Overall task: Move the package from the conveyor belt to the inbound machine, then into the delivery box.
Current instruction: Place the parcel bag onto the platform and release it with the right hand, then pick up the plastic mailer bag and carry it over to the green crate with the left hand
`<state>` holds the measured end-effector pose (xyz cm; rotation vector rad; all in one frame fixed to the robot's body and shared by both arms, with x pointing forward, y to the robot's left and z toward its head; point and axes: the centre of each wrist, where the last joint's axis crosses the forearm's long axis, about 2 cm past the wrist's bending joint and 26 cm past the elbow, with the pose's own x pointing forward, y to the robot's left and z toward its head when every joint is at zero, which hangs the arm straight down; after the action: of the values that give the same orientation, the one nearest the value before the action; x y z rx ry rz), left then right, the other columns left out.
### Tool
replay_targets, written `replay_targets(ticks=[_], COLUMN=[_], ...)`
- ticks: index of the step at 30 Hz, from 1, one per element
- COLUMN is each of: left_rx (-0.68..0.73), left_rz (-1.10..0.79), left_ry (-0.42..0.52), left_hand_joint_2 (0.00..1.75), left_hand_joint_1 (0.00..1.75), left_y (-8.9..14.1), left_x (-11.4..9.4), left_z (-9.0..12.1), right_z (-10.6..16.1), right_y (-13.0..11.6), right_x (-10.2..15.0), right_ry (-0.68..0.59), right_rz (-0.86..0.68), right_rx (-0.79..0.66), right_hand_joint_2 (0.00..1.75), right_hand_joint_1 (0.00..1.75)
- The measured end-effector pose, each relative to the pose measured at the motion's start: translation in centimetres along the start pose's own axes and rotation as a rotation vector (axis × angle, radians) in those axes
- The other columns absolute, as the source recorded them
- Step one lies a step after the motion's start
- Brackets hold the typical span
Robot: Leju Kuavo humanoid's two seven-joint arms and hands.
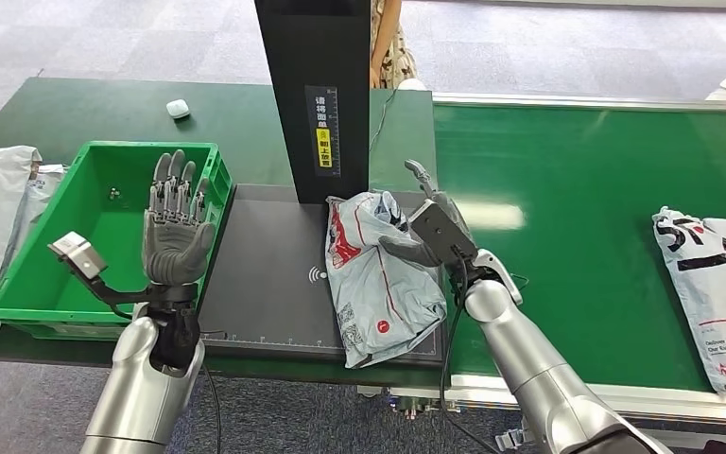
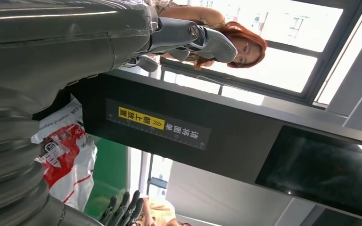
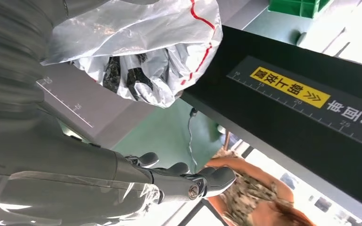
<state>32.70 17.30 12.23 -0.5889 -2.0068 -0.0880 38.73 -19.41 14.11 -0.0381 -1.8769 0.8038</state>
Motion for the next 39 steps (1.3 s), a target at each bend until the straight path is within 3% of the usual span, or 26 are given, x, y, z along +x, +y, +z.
replay_targets(ticks=[5, 11, 16, 25, 31, 35, 39], left_rx=[0.01, 0.006, -0.027, -0.148, -0.172, -0.282, -0.389], left_rz=[0.001, -0.022, -0.024, -0.123, -0.186, -0.286, -0.522], left_ry=[0.014, 0.042, 0.079, 0.163, 0.179, 0.174, 0.186], left_hand_joint_2=[1.75, 1.75, 1.75, 1.75, 1.75, 1.75, 1.75], left_hand_joint_1=[0.0, 0.0, 0.0, 0.0, 0.0, 0.0, 0.0], left_y=[-0.1, -0.2, -0.4, -0.7, -0.9, -3.4, -5.3], left_x=[-0.3, -0.7, -0.9, -1.1, -1.1, -0.8, -0.7], left_z=[0.7, 1.7, 2.1, 0.1, -0.3, -2.8, -3.9], right_z=[0.2, 1.5, 4.0, 9.2, 10.0, 10.5, 11.1], right_y=[-0.1, -2.2, -3.0, 0.3, 0.6, 0.5, 0.5], right_x=[1.0, 3.0, 2.4, 1.1, 1.4, 2.5, 2.8], right_ry=[-0.083, -0.214, -0.109, 0.042, 0.057, 0.055, 0.052], right_rz=[-0.093, -0.202, -0.221, -0.232, -0.23, -0.244, -0.249], right_rx=[-0.106, -0.333, -0.392, -0.48, -0.486, -0.525, -0.529], right_hand_joint_2=[1.75, 1.75, 1.75, 1.75, 1.75, 1.75, 1.75], right_hand_joint_1=[0.0, 0.0, 0.0, 0.0, 0.0, 0.0, 0.0])
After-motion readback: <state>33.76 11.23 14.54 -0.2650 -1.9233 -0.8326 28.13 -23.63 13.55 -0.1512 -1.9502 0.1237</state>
